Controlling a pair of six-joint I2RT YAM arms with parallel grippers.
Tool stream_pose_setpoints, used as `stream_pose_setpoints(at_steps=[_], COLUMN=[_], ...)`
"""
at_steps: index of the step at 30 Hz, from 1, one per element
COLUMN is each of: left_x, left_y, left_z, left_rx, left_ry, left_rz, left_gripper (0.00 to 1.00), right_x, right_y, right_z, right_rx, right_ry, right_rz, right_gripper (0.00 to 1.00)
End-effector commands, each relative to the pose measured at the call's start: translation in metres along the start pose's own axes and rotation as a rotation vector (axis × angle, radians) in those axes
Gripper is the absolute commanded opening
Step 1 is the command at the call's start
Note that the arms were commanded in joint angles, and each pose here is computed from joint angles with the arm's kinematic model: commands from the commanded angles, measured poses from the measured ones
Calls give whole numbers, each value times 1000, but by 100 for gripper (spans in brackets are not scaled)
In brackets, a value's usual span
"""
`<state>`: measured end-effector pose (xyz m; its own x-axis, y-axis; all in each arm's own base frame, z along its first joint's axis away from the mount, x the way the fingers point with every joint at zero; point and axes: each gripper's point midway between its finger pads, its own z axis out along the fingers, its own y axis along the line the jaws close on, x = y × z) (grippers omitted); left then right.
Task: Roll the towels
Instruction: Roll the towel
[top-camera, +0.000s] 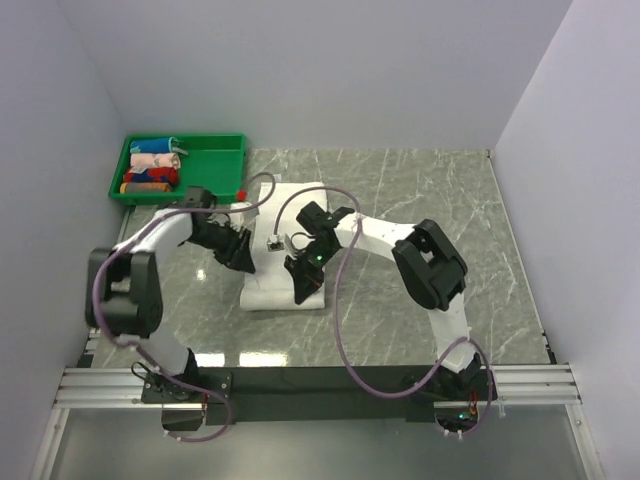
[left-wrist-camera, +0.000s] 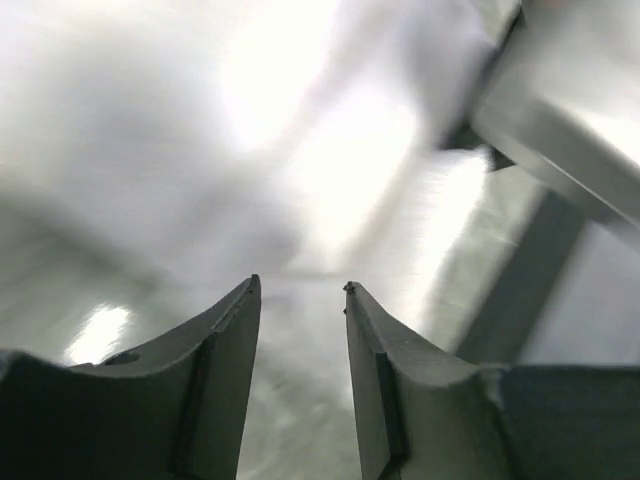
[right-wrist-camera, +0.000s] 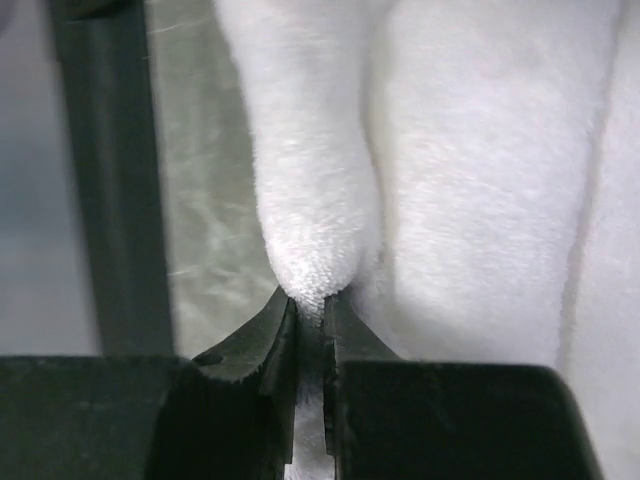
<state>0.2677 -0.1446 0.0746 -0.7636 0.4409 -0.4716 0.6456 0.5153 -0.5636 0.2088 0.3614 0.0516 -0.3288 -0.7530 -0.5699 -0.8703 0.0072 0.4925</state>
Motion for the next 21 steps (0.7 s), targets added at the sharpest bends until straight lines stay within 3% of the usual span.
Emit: stream_pose_setpoints(at_steps=[1, 4, 9, 15, 21], left_x=[-24, -27, -7, 19, 25], left_y=[18, -3, -27, -70, -74], left_z=[-36, -64, -72, -30, 0], left_rx=[-228, -347, -434, -392, -493], left_ry=[-149, -234, -251, -184, -158], left_rz=[177, 342, 567, 920, 1087], left_gripper=[46, 50, 62, 69, 70], right_x=[37, 33, 29, 29, 27], right_y=[41, 35, 27, 14, 3], right_z=[4, 4, 7, 18, 24], right_rx=[-251, -311, -373, -401, -471], right_ry=[118, 95, 67, 70, 53], right_rz=[343, 431, 519, 603, 657], right_gripper=[0, 0, 0, 0, 0])
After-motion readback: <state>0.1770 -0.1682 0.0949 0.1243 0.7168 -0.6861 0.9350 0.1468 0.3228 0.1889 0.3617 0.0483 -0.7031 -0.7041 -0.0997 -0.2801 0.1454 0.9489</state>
